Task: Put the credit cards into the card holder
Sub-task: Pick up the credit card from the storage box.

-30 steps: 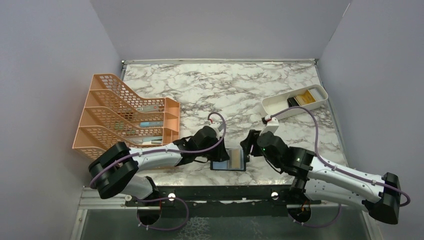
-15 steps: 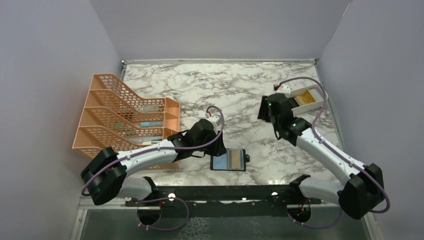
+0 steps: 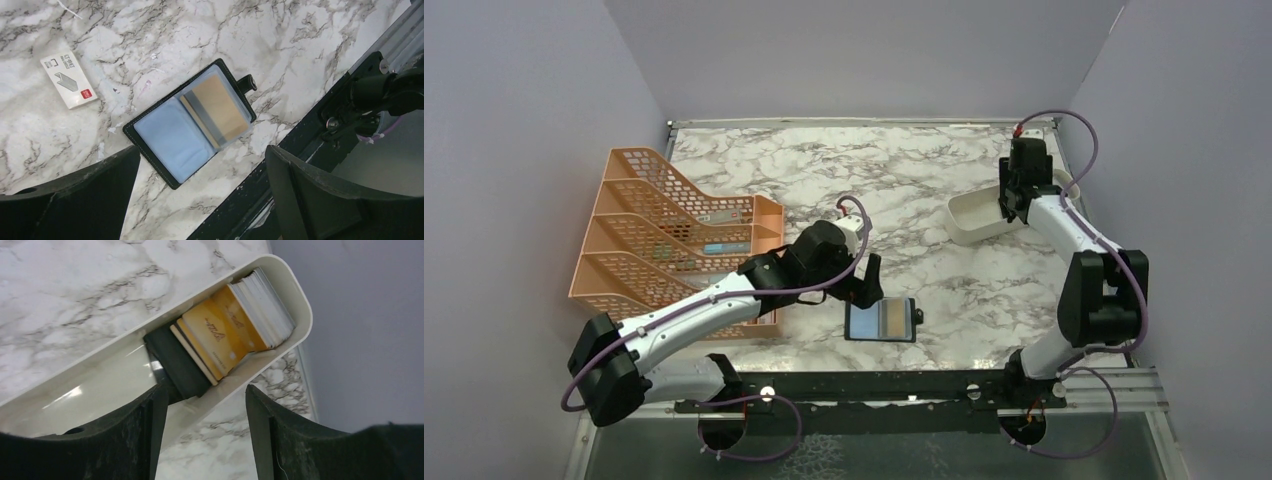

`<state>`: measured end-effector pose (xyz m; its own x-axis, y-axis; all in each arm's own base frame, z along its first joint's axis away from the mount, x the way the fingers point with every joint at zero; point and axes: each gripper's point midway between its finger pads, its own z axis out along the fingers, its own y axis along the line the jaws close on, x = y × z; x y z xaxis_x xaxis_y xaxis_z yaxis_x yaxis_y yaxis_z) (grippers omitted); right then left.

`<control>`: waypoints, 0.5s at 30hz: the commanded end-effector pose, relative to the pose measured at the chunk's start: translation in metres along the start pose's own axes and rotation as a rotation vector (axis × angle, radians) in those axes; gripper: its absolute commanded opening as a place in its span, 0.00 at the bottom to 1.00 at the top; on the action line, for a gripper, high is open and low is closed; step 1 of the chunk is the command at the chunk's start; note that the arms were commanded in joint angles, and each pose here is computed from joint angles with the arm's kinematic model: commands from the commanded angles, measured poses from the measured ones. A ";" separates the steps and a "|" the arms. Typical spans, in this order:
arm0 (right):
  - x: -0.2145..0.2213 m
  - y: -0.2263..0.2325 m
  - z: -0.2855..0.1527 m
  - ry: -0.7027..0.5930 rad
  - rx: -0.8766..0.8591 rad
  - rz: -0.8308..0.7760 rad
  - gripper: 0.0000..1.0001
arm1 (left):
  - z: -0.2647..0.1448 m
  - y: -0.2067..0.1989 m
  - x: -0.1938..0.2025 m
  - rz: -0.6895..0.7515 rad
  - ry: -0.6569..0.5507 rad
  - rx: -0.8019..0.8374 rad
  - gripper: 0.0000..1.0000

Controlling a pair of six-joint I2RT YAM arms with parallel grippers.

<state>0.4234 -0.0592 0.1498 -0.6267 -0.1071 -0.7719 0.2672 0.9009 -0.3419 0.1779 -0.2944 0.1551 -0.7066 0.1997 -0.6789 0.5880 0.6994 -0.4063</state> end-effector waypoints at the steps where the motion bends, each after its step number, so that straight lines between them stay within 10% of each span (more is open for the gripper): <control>1: -0.021 -0.012 0.030 -0.038 0.004 -0.162 0.63 | -0.021 0.006 -0.019 0.088 -0.022 -0.063 0.99; 15: -0.003 0.004 0.094 0.043 -0.108 -0.368 0.60 | -0.032 0.064 -0.019 0.268 -0.017 -0.335 0.99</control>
<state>0.4745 -0.0932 0.0965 -0.7337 -0.3432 -0.5864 0.0094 0.8578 -0.5139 0.2054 -0.2502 0.1727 -0.5650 0.3310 -0.7558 0.6102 0.7842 -0.1128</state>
